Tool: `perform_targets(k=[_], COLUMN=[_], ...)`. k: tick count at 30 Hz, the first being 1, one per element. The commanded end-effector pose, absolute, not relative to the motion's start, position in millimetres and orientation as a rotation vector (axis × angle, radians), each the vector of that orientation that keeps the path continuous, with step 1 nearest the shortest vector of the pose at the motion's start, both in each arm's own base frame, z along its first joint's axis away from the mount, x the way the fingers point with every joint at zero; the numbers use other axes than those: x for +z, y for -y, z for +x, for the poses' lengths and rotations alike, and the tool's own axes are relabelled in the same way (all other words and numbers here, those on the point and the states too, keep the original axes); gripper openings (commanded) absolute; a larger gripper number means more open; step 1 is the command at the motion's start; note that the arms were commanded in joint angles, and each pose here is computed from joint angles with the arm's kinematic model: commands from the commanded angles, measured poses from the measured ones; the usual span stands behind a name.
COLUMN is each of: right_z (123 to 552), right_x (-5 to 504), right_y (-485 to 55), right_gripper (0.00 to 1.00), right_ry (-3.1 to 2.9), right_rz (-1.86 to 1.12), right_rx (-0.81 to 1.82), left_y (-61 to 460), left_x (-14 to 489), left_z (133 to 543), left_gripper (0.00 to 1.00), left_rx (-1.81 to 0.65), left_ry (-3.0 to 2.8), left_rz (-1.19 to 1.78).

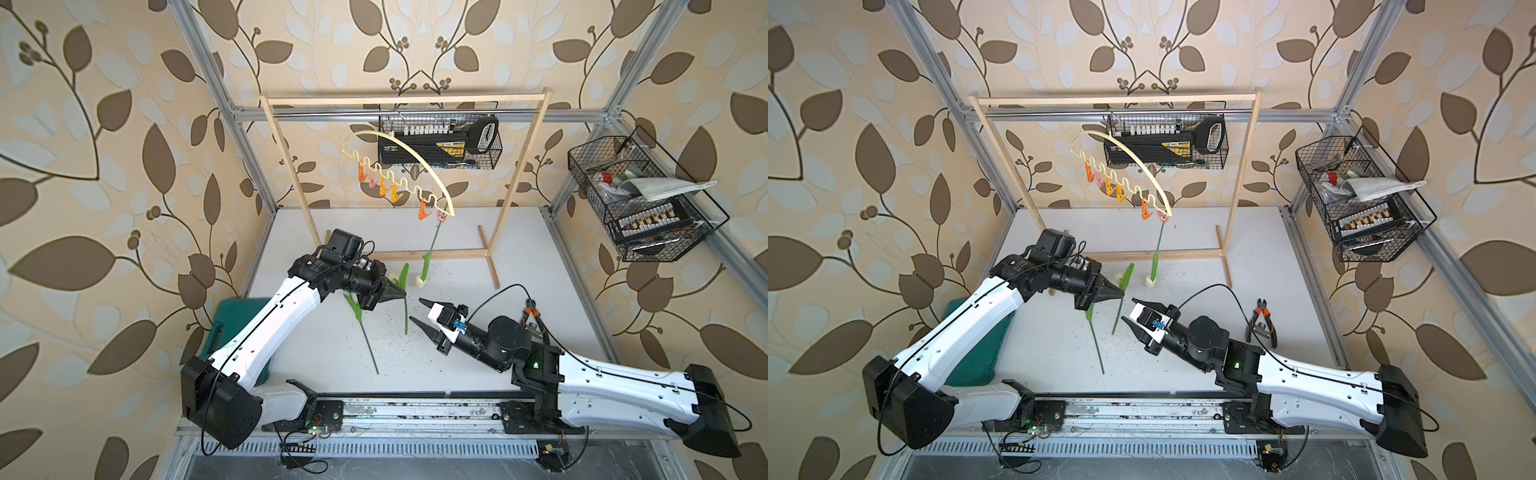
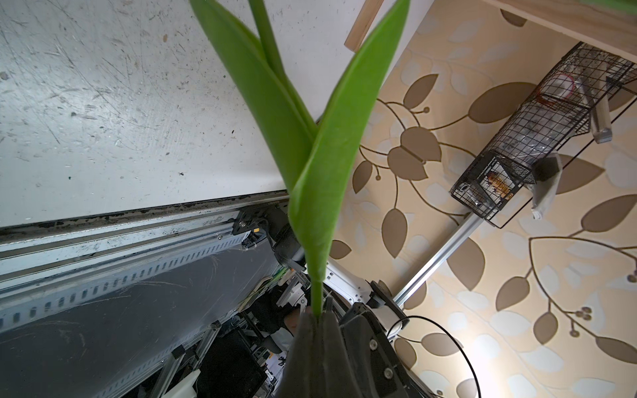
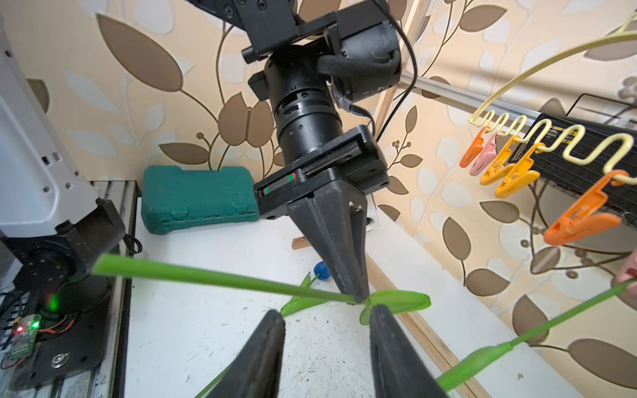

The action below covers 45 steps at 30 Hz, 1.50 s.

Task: Dry the flowers on a clothes hanger
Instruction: Pick up the flower at the center of the board.

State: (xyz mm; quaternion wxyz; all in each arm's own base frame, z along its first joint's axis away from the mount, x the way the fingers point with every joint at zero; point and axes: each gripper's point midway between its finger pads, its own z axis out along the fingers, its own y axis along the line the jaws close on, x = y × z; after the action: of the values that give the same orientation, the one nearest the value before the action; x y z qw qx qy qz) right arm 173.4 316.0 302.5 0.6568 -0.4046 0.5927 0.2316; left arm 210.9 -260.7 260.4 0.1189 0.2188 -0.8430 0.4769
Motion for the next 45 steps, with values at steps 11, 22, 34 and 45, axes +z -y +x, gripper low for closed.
perform_targets(k=[11,22,34,45], right_z=[174.4,183.6,188.5,196.0], right_x=[298.1,307.0,306.1,305.7], right_y=[-331.2,-341.0,-345.8,-343.2], right_gripper=[0.43,0.38,0.31,0.34], right_ry=[-1.361,-1.346,-1.348,-1.355], right_rz=[-0.968,-0.963,-0.964,-0.946], right_rx=[0.534,0.507,0.489,0.455], left_y=[262.8,261.8,263.0,262.6], left_x=[287.7,286.9,291.3,296.0], left_z=[211.4,209.6,209.6,207.6], left_gripper=[0.01,0.01,0.01,0.02], left_rx=[1.49,1.49,1.503,1.526], left_ry=[2.448,2.447,2.44,2.436], left_rz=[0.583,0.587,0.575,0.565])
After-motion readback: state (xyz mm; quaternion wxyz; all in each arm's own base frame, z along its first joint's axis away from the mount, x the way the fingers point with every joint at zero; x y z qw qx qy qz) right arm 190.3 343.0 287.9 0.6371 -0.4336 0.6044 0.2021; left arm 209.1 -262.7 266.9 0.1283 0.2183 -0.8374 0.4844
